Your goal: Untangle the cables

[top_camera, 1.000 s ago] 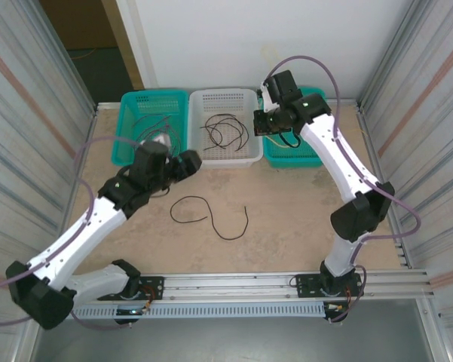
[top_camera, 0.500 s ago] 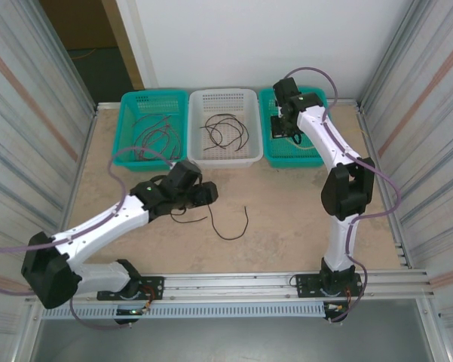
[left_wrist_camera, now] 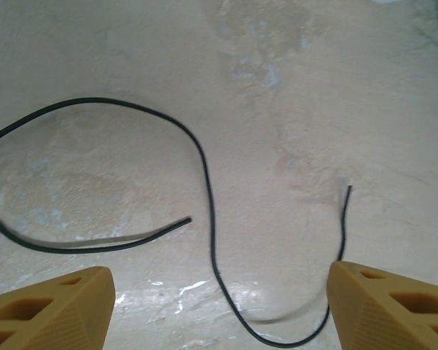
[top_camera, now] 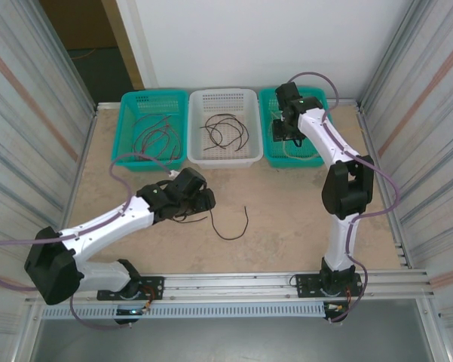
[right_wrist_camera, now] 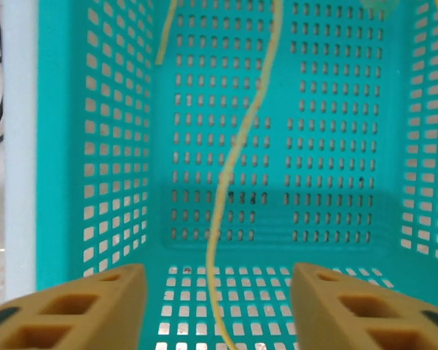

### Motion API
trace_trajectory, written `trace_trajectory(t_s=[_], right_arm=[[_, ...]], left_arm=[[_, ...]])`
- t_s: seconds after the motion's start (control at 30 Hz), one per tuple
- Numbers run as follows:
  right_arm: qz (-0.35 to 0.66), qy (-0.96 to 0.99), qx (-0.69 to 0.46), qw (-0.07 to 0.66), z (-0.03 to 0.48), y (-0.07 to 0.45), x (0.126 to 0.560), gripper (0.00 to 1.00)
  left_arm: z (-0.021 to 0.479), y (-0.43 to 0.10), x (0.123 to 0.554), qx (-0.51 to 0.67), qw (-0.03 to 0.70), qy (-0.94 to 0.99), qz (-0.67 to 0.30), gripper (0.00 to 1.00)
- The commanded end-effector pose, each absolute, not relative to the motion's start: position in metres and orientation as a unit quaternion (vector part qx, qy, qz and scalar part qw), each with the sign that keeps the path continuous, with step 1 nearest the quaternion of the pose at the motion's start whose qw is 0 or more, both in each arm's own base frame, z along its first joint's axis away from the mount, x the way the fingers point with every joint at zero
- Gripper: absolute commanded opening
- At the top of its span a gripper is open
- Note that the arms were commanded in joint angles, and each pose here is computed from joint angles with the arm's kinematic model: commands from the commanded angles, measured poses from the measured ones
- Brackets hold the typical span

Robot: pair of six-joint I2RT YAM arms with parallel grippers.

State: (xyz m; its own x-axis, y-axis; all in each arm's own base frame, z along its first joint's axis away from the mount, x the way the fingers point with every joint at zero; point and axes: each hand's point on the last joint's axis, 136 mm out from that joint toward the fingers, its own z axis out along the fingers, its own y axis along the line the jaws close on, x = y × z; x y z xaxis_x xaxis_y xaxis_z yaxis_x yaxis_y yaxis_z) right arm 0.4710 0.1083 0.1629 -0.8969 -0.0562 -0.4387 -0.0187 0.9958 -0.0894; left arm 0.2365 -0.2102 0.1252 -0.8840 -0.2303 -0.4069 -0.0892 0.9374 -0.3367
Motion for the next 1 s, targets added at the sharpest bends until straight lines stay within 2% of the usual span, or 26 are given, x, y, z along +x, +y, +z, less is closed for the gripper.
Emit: trace_trajectory(t_s=[0.0, 0.2, 0.3, 0.53, 0.97], right_arm=[[-0.041, 0.967, 0.010, 0.252, 0.187, 0.104, 0.465, 0.60], [0.010, 0.953, -0.017, 0.302, 0.238, 0.136, 0.409, 0.59], [0.050, 0.945, -0.049, 0.318, 0.254, 0.160, 0.371, 0.55], [0.124, 0.931, -0.108, 0.326, 0.253, 0.208, 0.302, 0.52], [0.175, 0.912, -0.081, 0.363, 0.292, 0.196, 0.291, 0.43]], left_arm=[[0.110, -0.198, 0.235, -0.104, 0.220, 0.963, -0.116, 0.77], [0.094, -0.200, 0.248, -0.114, 0.223, 0.965, -0.081, 0.69], [0.085, -0.204, 0.258, -0.122, 0.225, 0.964, -0.072, 0.63], [0.066, -0.224, 0.286, -0.130, 0.221, 0.964, -0.071, 0.56], [0.036, -0.229, 0.291, -0.155, 0.184, 0.970, -0.036, 0.35]])
